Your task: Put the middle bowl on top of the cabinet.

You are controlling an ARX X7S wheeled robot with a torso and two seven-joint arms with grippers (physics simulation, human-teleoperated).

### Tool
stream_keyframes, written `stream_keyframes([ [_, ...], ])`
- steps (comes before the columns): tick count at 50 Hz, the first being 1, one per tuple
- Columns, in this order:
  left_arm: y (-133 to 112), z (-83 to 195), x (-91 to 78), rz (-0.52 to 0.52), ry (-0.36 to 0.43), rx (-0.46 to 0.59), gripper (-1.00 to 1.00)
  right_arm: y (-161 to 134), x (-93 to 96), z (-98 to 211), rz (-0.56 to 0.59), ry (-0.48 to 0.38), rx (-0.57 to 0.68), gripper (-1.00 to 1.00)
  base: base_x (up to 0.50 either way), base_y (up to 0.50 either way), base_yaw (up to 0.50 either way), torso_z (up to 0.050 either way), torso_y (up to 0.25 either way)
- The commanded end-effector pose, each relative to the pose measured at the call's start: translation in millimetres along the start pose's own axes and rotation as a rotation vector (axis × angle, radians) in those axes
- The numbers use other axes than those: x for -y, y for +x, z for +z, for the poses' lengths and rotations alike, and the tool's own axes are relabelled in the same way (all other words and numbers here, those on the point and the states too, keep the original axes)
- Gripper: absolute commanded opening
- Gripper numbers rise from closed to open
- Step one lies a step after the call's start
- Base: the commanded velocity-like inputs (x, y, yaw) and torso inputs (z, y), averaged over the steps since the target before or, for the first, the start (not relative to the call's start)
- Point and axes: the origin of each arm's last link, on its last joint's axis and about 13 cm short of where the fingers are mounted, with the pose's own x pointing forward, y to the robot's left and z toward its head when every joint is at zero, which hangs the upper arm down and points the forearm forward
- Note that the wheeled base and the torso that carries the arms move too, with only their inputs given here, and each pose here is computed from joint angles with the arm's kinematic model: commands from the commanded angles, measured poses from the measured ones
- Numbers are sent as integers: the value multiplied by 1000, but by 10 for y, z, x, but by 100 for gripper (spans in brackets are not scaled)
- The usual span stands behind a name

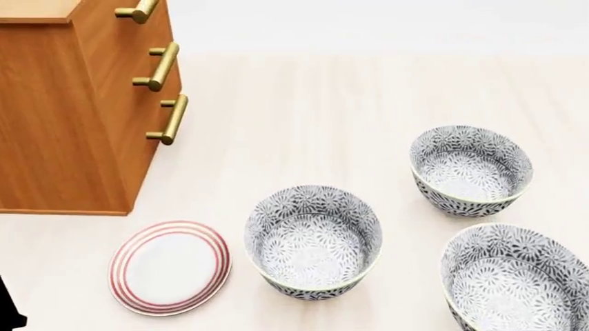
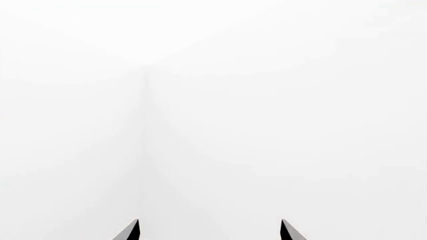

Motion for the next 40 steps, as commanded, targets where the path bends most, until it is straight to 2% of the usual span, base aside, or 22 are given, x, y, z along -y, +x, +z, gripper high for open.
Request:
stream_keyframes([
  [1, -6, 11, -6, -2, 0, -1, 100, 18, 23, 23, -2, 1, 14, 100, 430, 0, 0, 0, 0],
  [14, 5, -7, -4, -1, -2, -5, 100, 17, 12, 34, -9, -16, 13, 100, 491, 0, 0, 0, 0],
  [27, 13, -23, 0, -1, -4, -11, 100, 22, 18, 42, -4, -4, 26, 100, 0, 0, 0, 0, 0],
  [33, 14, -44, 11, -6, -3, -8, 100, 20, 16, 39, -13, -13, 27, 100, 421, 0, 0, 0, 0],
  [40, -25, -33, 21, -26, -20, -10, 100, 22, 22, 36, -18, -11, 33, 100, 21, 0, 0, 0, 2],
])
